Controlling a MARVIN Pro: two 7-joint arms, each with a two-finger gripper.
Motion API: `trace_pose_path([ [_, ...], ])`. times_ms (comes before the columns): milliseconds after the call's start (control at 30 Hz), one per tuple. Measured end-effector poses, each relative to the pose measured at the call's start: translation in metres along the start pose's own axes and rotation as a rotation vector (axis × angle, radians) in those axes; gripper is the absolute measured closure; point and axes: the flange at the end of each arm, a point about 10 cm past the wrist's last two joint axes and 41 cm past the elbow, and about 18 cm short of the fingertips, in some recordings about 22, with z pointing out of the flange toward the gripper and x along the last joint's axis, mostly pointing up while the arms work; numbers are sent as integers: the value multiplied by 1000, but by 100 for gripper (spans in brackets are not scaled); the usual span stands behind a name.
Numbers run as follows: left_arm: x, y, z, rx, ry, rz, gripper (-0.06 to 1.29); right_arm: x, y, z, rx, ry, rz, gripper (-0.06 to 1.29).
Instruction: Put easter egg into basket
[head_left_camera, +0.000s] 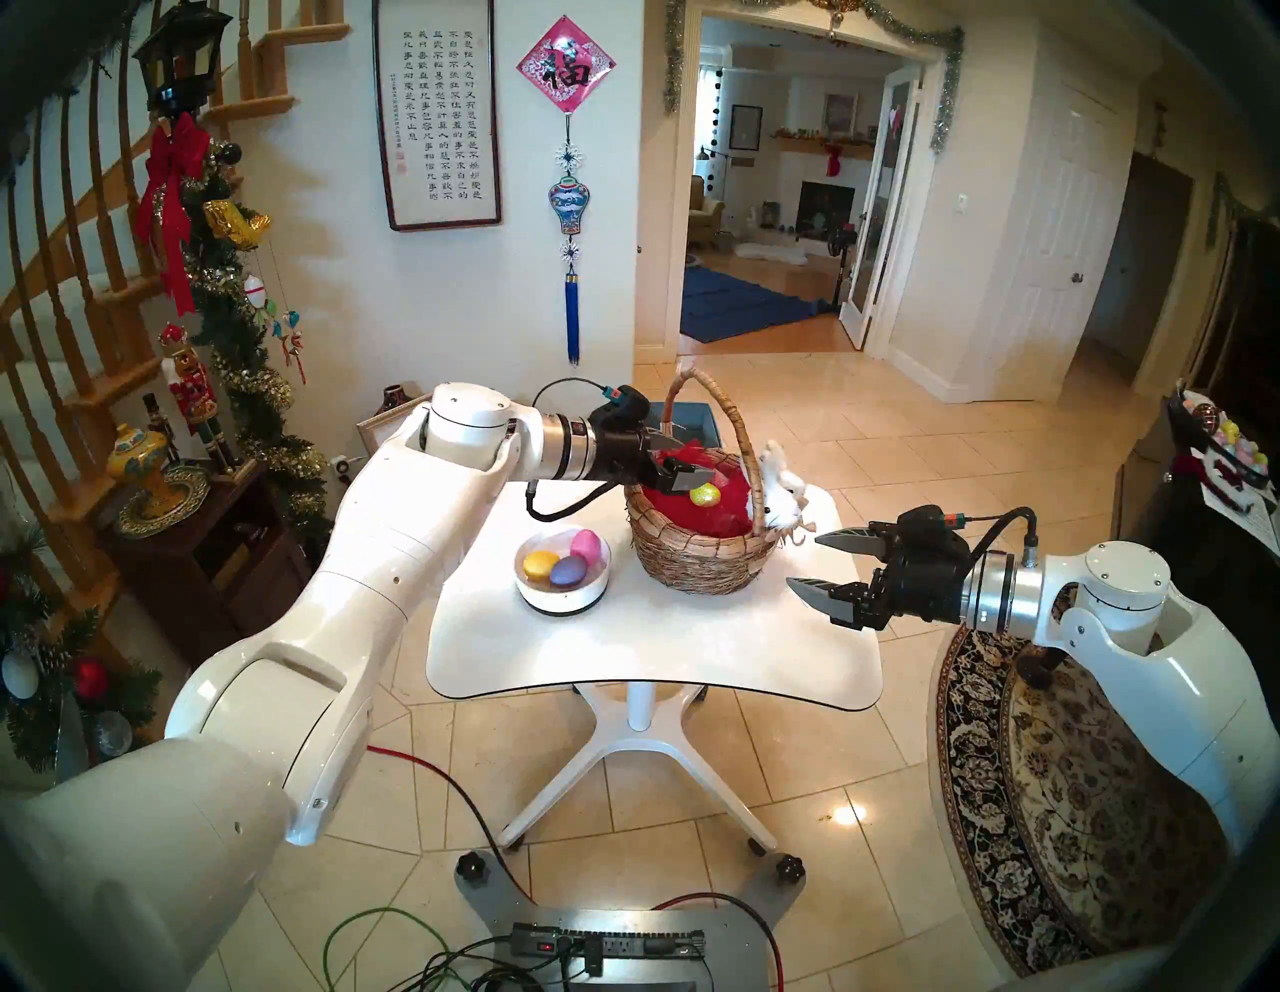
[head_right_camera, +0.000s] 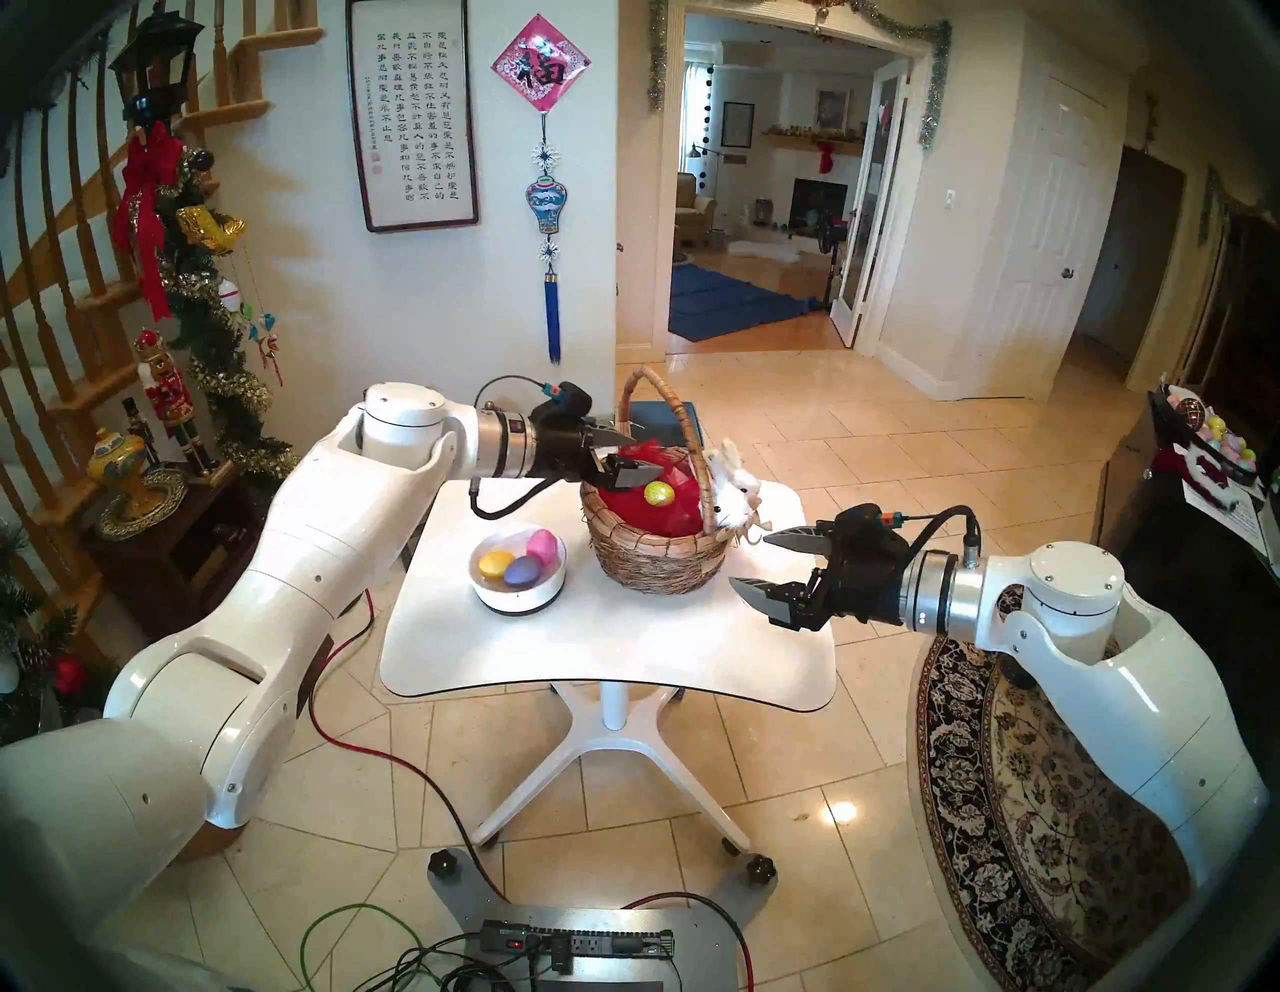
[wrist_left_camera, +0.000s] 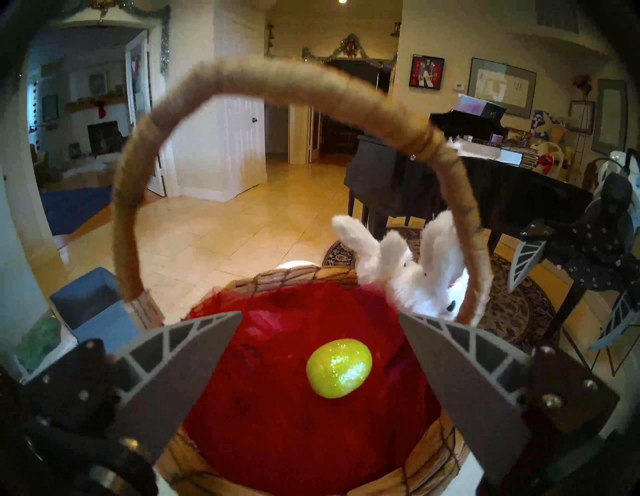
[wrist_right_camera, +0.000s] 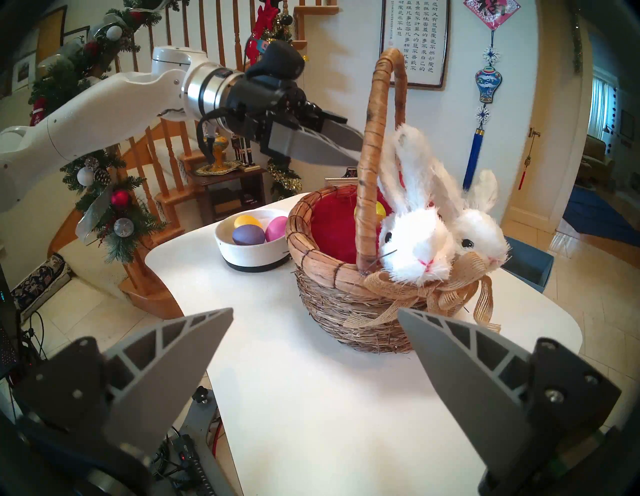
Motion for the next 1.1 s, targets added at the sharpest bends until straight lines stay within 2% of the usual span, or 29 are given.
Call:
trace_pose_path([
  [167,0,-4,-29,8,25,9,2,0,0,0,0,0,0,-1],
  [300,-8,-6,-51,22,32,1,2,0,0,0,0,0,0,-1],
  [367,-17,-8,-65,41,16,-21,2,0,0,0,0,0,0,-1],
  [533,-34,-4,-83,70,-36,-53,2,0,0,0,0,0,0,-1],
  [900,-61,8,-107,177,-150,-50,2,0,0,0,0,0,0,-1],
  [1100,-71,12,-111,225,-192,-39,2,0,0,0,0,0,0,-1],
])
